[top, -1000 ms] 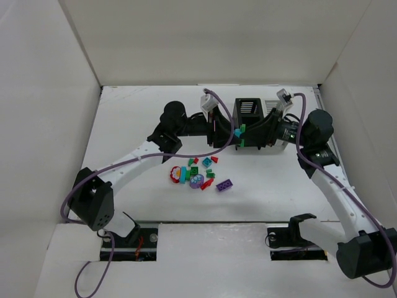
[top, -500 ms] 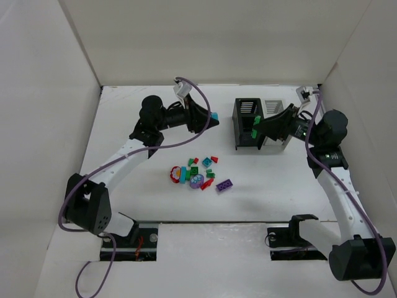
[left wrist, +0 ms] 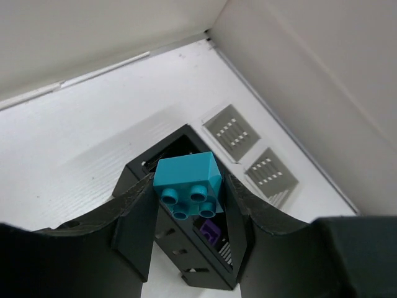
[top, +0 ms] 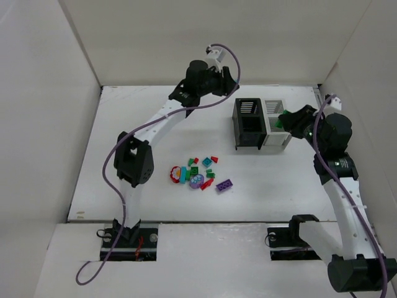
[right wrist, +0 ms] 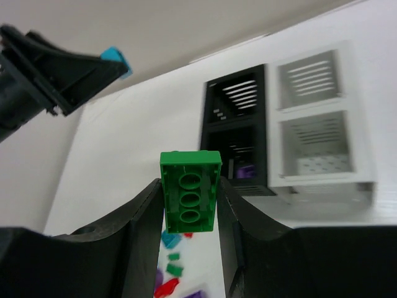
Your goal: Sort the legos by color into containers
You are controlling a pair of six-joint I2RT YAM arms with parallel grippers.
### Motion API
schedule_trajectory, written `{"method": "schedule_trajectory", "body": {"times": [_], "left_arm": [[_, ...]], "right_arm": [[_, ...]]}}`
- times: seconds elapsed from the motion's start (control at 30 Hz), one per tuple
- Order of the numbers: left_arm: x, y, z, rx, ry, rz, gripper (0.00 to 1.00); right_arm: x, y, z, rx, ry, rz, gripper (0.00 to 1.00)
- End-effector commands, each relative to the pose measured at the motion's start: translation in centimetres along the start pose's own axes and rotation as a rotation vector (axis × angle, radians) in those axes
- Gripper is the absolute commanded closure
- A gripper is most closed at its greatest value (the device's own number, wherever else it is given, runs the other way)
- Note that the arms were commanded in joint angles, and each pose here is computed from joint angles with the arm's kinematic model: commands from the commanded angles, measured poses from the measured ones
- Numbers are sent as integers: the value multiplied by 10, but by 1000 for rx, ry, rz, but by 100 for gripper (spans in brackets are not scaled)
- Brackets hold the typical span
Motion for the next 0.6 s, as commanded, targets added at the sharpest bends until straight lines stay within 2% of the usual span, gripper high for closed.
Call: {"method": "schedule_trajectory", "body": {"times": [0.0,0.1,0.17,0.23,0.27,0.33,0.57], "left_arm": [[-13,5,-9,-12,38,6,100],[-26,-5,-16,-41,60,-16,100],[-39,-15,-19,-59,69,-23,100],[-47,-10,-22,-66,82,-62,100],[-58,-21,-18,-65,83,-44,100],[-67,-15,-21,-54,61,-73,100],[-95,-30,7,-27,130,-98,100]], "right_arm": [[17,17,-30,26,-340,-60,80],[20,17,-39,4,-438,-46,80],[16,12,-43,1,-456,-16,80],[15,11,-42,0,-446,-13,80],[13,9,-43,-1,-449,-2,80],[10,10,-43,-2,-441,4,80],[6,5,-48,6,-469,32,80]]}}
Point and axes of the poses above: each gripper's point midway between its finger pads, its own x axis back along the fingers, its own z axis along the line the jaws close on, y = z × x, the point moved 7 cm from there along x, back along the fingers, and after that the axes turned 14 degrees about x, right-handed, at the moved point
